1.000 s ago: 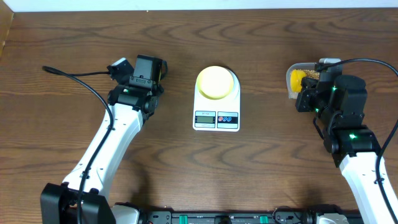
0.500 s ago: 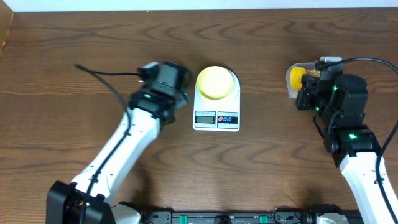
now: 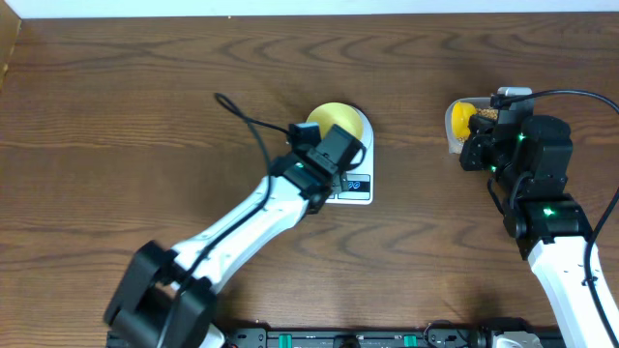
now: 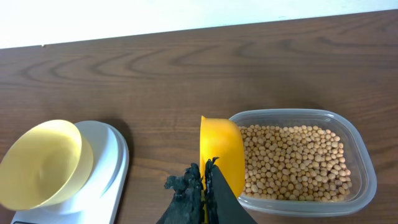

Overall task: Scoop item into bowl and weigh 50g on scale
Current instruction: 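Move the left gripper back down onto the scale's button panel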

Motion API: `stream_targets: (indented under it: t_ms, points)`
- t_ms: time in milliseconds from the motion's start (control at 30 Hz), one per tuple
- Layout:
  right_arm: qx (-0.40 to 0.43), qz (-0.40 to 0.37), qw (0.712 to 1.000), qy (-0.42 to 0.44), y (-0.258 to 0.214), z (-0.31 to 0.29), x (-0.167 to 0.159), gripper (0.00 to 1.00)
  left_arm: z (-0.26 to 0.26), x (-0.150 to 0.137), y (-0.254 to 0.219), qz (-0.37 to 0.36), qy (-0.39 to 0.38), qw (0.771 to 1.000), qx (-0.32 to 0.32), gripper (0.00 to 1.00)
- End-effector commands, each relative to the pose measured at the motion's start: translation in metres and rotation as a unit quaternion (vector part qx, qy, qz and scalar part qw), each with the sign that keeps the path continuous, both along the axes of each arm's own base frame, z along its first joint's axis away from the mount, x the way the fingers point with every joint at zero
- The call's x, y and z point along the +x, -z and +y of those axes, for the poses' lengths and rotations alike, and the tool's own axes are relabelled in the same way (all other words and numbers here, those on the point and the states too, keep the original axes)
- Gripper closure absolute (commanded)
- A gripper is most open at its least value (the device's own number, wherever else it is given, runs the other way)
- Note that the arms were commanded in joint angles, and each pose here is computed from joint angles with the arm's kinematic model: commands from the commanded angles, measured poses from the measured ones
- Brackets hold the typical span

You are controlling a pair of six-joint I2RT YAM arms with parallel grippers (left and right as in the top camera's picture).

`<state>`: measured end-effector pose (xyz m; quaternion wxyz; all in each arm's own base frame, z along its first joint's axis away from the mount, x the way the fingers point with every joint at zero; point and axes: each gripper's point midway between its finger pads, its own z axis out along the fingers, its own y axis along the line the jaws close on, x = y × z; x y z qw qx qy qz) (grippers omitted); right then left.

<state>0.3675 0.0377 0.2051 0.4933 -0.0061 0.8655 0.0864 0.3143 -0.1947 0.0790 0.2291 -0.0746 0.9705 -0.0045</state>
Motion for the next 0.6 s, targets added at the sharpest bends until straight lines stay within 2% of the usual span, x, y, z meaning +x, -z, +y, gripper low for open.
stream_targets:
  t_ms: [0, 567]
  points:
    - [-0.004, -0.012, 1.0, -0.001, -0.01, -0.002, 0.002, 0.99, -0.007, -0.003, 0.024, 0.019, 0.011, 1.0, 0.016, 0.11]
    - [-0.004, -0.003, 1.0, -0.002, -0.006, -0.002, -0.001, 0.99, -0.015, 0.001, 0.05, 0.028, 0.015, 0.999, 0.023, 0.11]
